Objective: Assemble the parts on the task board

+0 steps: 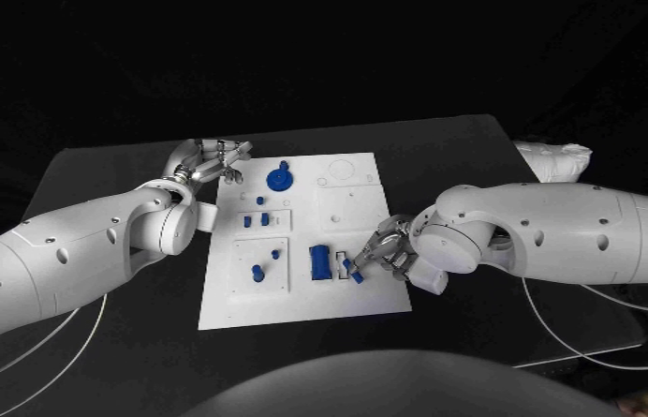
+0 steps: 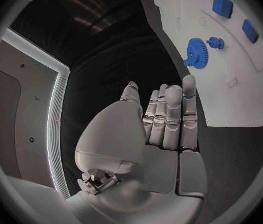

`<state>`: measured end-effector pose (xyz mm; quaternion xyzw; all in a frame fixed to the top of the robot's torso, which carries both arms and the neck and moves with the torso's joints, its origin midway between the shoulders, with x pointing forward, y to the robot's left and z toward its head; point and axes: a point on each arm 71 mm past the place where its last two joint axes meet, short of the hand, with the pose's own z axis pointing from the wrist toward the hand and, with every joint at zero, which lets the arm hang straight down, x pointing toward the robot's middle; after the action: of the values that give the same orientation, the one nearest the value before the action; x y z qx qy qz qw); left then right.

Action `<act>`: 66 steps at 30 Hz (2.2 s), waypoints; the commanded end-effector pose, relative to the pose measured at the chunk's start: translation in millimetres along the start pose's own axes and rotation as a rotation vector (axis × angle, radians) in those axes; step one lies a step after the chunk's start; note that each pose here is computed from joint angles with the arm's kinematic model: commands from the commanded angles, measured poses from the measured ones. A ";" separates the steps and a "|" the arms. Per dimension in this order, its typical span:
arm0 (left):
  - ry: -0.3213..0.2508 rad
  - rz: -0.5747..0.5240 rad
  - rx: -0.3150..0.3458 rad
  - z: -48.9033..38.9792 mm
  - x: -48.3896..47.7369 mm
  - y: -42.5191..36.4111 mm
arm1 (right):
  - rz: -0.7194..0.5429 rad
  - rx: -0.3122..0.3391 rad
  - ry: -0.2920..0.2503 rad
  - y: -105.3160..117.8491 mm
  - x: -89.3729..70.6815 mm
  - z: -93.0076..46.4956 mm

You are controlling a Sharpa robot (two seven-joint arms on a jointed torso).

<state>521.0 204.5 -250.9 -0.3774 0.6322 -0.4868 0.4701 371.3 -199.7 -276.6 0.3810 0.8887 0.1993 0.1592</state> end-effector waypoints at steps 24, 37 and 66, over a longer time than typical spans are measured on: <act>0.020 -0.002 0.009 0.6 3.6 -1.6 | 0.064 0.000 -0.021 3.2 1.7 4.2; 0.022 -0.003 0.009 0.7 4.3 -1.8 | 0.070 -0.002 -0.028 4.6 1.5 5.4; 0.019 -0.002 0.007 0.8 3.2 -1.3 | 0.071 -0.002 -0.027 -0.2 2.5 -0.1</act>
<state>521.3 203.4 -251.2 -0.3770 0.6333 -0.4865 0.4693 369.9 -198.8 -277.6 0.4185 0.8722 0.1962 0.1602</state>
